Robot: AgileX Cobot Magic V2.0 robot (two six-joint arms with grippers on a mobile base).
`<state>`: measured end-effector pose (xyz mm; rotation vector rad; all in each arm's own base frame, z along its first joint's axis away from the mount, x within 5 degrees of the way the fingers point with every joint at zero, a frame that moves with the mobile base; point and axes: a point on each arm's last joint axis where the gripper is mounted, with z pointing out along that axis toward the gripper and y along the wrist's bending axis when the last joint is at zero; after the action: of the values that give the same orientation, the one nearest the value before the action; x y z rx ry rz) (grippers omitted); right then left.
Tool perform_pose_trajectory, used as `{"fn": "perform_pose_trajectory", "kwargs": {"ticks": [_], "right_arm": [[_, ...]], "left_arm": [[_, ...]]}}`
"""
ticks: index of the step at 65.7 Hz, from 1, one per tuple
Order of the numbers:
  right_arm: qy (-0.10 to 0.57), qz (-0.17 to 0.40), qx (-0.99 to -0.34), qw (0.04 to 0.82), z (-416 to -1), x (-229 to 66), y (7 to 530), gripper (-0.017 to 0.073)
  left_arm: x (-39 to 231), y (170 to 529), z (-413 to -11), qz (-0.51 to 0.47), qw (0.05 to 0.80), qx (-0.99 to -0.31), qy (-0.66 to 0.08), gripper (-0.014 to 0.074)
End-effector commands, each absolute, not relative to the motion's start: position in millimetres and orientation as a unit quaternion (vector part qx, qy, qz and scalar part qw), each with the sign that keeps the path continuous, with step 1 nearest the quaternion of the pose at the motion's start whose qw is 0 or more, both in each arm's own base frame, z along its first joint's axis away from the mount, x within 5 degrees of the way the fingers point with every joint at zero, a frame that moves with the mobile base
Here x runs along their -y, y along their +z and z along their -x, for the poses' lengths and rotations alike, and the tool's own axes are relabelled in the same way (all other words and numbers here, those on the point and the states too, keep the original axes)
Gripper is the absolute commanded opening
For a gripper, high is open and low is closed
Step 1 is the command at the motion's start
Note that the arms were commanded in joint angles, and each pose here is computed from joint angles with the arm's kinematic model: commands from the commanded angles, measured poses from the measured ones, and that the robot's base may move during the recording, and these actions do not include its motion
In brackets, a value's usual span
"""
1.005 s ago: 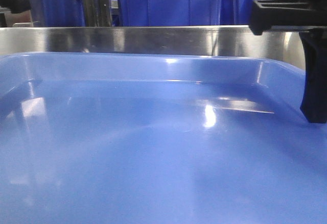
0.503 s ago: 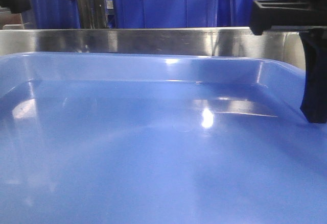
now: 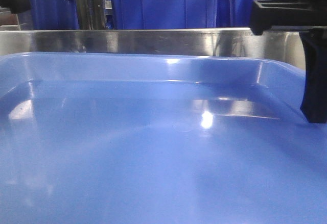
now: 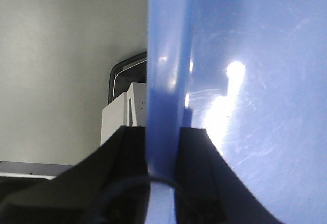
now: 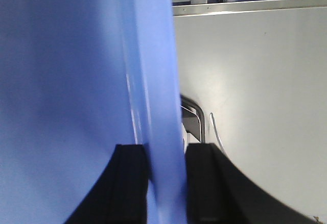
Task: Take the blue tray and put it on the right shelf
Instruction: 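Carry the tray in both grippers up to the steel shelf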
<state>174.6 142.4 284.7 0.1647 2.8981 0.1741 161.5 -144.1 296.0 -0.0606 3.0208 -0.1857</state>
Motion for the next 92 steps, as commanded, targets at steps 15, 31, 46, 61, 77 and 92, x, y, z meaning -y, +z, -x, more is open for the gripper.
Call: {"fn": "perform_pose_trajectory", "kwargs": {"ticks": [15, 31, 46, 61, 77, 92], "right_arm": [[0.104, -0.065, -0.982, 0.146, -175.7, -146.7, 299.5, 0.0224], [0.104, -0.065, -0.982, 0.146, -175.7, -146.7, 299.5, 0.0224], [0.104, -0.065, -0.982, 0.146, -175.7, -146.7, 299.5, 0.0224], [0.105, -0.065, -0.982, 0.147, -175.8, -146.8, 299.5, 0.0224], [0.104, -0.065, -0.982, 0.146, -175.7, -146.7, 299.5, 0.0224], [0.104, -0.065, -0.982, 0.146, -175.6, -146.6, 299.4, 0.0224]], "left_arm": [[148.1, 308.3, -158.0, 0.031, 0.067, -0.992, -0.098, -0.0048], [148.1, 308.3, -158.0, 0.031, 0.067, -0.992, -0.098, -0.0048], [148.1, 308.3, -158.0, 0.031, 0.067, -0.992, -0.098, -0.0048], [149.5, 308.9, -159.8, 0.031, 0.078, -0.991, -0.106, -0.0048], [149.9, 308.9, -159.0, 0.033, 0.073, -0.991, -0.108, -0.0048], [148.7, 308.5, -158.2, 0.032, 0.069, -0.992, -0.101, -0.0048]]}}
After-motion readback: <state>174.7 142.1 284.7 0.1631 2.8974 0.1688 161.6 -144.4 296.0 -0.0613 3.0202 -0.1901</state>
